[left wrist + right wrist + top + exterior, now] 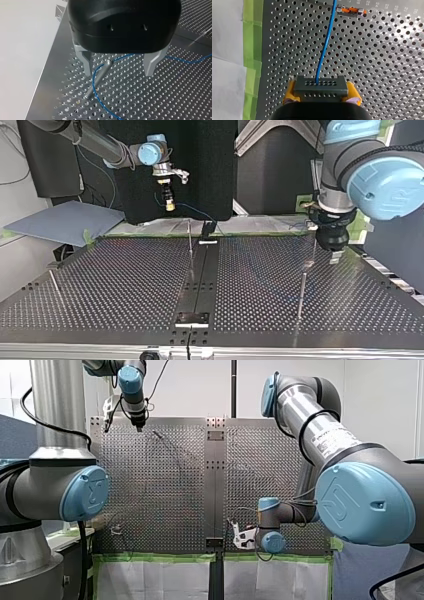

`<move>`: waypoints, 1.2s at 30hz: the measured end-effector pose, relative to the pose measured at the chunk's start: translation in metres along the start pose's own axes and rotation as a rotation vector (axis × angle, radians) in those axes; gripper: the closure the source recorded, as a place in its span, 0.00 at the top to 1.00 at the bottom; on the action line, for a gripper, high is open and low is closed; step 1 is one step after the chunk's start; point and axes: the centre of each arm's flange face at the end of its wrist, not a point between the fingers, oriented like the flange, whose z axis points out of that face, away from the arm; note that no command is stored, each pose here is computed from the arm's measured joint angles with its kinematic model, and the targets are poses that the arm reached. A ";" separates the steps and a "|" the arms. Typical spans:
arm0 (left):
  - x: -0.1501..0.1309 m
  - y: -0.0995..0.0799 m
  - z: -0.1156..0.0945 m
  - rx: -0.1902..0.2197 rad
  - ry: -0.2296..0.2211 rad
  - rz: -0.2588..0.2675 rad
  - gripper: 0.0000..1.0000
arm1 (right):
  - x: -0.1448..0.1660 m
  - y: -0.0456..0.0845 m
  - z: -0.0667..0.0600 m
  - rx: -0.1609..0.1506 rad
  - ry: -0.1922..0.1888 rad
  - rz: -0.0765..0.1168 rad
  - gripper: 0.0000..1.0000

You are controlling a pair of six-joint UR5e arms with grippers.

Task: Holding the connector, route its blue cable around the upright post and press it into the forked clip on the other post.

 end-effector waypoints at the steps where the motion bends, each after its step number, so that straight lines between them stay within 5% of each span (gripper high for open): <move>1: 0.000 0.000 0.000 0.000 -0.001 0.000 1.00 | 0.000 0.000 0.000 0.000 0.000 0.000 0.00; 15: -0.004 -0.005 -0.006 0.027 -0.029 0.032 1.00 | 0.000 0.000 0.000 0.001 -0.007 -0.002 0.00; 26: 0.000 -0.037 -0.009 0.156 -0.098 0.131 1.00 | 0.000 -0.002 0.000 0.004 -0.008 -0.003 0.00; 36: 0.021 -0.073 0.009 0.169 -0.116 0.179 1.00 | 0.001 -0.006 -0.001 0.011 -0.002 -0.004 0.00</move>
